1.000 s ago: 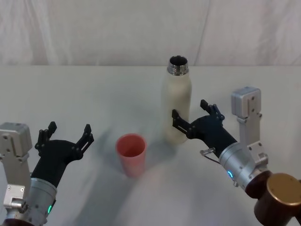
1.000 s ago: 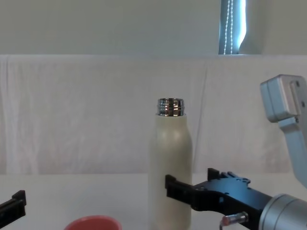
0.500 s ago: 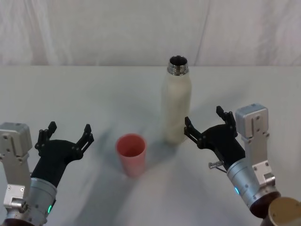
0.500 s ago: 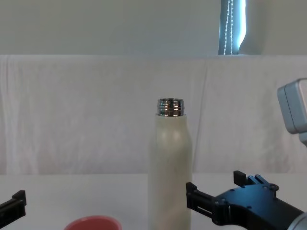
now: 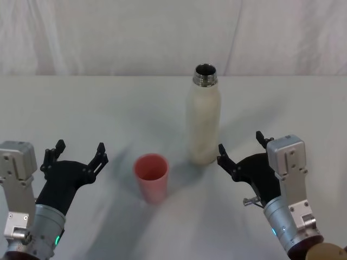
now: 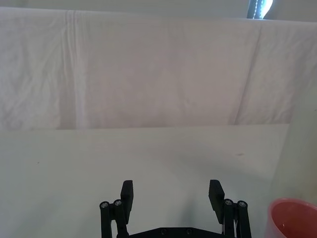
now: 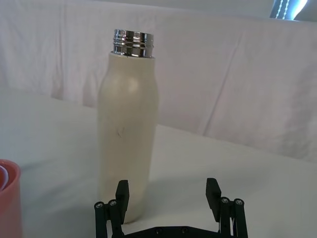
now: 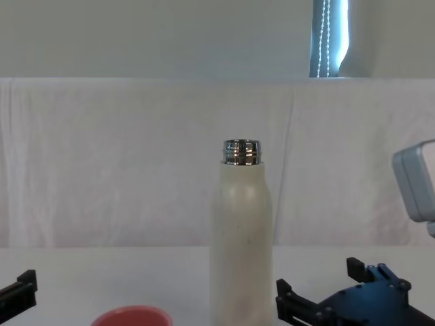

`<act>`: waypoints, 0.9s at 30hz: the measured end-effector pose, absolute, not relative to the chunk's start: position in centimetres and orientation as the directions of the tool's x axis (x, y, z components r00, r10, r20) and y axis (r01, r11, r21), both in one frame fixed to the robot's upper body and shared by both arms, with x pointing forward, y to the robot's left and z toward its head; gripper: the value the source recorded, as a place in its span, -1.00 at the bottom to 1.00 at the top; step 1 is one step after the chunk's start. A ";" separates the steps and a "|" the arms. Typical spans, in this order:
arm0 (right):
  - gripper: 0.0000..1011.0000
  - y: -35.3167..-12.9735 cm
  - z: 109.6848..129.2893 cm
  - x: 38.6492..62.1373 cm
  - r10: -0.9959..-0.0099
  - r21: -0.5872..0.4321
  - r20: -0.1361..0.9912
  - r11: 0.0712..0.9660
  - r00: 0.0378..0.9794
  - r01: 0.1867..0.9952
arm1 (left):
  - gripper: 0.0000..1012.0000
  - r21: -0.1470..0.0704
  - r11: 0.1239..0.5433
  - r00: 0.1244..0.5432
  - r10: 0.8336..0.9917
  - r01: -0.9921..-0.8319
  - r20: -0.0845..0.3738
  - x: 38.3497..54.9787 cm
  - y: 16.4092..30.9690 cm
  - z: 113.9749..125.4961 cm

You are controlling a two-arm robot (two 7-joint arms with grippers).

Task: Grasp the thermos with one hand and pour water into the cup lid.

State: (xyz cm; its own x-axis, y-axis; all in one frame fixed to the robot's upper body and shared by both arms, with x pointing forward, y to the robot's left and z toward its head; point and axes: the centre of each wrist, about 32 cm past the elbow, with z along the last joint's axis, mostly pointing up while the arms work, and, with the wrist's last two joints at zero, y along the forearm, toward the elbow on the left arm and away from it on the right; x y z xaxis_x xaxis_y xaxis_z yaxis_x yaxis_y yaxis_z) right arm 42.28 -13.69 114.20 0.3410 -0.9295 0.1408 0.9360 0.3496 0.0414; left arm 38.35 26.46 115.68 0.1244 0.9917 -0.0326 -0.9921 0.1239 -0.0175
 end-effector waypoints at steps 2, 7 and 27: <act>0.98 -13.8 114.1 42.1 -0.931 0.043 0.143 0.346 0.337 0.937 | 0.98 -0.018 0.124 0.124 0.992 -0.992 -0.033 38.4 26.5 115.7; 0.98 -14.2 113.9 41.6 -0.936 0.043 0.144 0.330 0.321 0.943 | 0.98 -0.018 0.124 0.124 0.992 -0.992 -0.033 38.4 26.5 115.7; 0.98 -16.2 113.2 41.4 -0.952 0.025 0.126 0.285 0.280 0.958 | 0.98 -0.018 0.124 0.125 0.992 -0.992 -0.033 38.4 26.5 115.7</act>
